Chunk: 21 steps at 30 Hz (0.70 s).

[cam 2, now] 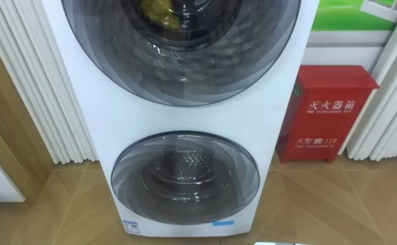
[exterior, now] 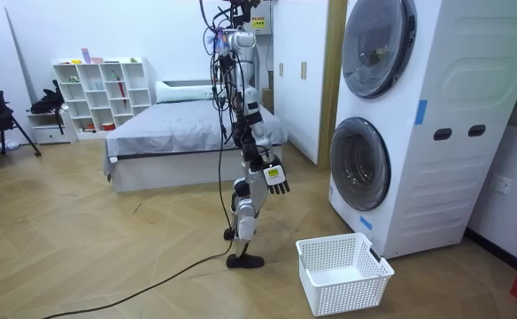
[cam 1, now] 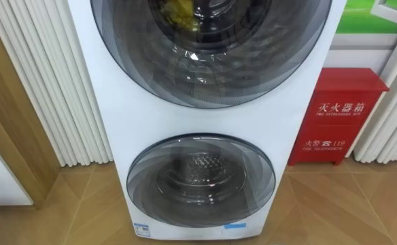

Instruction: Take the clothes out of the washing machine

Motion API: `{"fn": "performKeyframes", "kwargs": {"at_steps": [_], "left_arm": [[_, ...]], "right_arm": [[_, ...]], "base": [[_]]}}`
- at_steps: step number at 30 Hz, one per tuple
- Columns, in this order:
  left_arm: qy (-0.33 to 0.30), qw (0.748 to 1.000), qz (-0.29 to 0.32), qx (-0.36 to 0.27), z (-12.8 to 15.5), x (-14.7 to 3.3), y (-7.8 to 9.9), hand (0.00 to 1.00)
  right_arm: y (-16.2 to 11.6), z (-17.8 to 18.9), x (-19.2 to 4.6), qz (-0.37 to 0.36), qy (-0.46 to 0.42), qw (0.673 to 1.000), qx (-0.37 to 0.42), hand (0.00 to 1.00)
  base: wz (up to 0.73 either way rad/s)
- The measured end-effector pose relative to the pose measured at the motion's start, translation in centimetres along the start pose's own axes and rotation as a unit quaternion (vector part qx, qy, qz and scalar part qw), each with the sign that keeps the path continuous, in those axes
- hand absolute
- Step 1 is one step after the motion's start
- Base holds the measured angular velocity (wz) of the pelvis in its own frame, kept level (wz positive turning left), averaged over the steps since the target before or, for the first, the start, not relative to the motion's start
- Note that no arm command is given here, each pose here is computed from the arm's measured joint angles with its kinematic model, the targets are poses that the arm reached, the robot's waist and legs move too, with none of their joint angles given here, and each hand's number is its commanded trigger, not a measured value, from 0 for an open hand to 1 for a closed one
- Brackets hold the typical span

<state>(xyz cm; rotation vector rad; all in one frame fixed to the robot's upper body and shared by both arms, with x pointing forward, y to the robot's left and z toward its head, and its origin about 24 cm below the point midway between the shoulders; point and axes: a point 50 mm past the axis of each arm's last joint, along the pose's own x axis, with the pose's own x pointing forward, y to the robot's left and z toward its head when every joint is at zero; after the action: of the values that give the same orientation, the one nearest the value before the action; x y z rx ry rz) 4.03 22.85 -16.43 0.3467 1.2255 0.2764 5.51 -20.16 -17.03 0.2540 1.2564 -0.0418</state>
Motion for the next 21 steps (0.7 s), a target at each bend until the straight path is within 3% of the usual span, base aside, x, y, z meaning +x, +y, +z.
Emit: {"fn": "performKeyframes", "kwargs": {"at_steps": [21], "left_arm": [[0.003, 1.000, 0.003, -0.010, -0.04, 0.05, 0.24, 0.00]], "right_arm": [[-0.13, 0.07, 0.01, -0.014, -0.001, 1.000, 0.004, 0.00]], "base": [[0.00]]}}
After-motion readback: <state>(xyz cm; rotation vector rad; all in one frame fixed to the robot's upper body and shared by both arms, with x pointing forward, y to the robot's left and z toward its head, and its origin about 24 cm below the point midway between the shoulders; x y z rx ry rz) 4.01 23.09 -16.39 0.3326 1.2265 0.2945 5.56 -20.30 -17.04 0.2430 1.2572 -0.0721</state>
